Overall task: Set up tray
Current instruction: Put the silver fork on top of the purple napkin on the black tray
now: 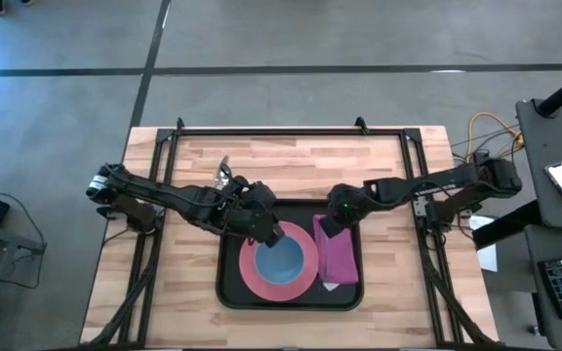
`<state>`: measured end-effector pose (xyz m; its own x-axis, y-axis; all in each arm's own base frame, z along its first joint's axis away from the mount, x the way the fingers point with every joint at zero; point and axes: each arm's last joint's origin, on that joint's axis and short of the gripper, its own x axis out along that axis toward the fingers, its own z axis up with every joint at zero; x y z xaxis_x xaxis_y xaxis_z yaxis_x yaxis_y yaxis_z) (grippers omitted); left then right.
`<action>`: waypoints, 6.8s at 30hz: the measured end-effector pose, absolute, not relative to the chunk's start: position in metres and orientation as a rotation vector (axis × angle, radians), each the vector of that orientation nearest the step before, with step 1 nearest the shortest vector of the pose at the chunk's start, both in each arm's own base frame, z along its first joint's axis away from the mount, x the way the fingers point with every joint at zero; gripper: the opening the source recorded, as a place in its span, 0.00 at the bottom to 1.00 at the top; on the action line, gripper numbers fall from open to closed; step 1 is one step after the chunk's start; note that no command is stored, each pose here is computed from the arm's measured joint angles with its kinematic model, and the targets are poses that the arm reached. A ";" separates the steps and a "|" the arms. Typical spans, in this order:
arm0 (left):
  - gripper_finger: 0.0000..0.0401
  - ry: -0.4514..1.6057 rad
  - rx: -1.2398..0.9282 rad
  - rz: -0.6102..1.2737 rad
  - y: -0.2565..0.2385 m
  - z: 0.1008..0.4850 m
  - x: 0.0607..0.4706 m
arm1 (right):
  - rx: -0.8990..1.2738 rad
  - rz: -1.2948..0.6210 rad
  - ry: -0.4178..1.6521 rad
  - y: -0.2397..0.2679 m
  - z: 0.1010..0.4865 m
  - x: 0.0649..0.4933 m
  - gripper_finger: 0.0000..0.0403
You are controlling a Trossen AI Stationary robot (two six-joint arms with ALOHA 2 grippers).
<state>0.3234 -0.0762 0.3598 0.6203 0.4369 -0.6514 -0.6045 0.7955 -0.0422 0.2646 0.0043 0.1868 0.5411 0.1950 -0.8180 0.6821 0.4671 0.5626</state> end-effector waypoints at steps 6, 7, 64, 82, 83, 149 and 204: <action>0.49 0.696 -0.248 0.615 -0.075 0.358 0.321 | 1.063 -0.357 1.030 -0.006 0.169 0.273 0.02; 0.49 0.700 -0.243 0.619 -0.075 0.358 0.321 | 1.064 -0.365 1.039 -0.006 0.165 0.275 0.02; 0.49 0.687 -0.203 0.699 -0.069 0.361 0.309 | 0.784 -0.593 1.085 -0.014 0.158 0.261 0.39; 0.49 0.705 -0.190 0.705 -0.069 0.358 0.308 | 0.763 -0.461 1.138 -0.022 0.149 0.267 0.17; 0.49 0.705 -0.190 0.705 -0.069 0.358 0.308 | 0.764 -0.459 1.131 -0.022 0.149 0.267 0.15; 0.49 0.732 -0.272 0.814 -0.050 0.354 0.305 | 0.729 0.287 1.001 -0.079 0.154 0.261 0.02; 0.49 0.762 -0.230 0.841 -0.035 0.353 0.305 | 0.329 0.049 1.327 -0.002 0.161 0.247 0.32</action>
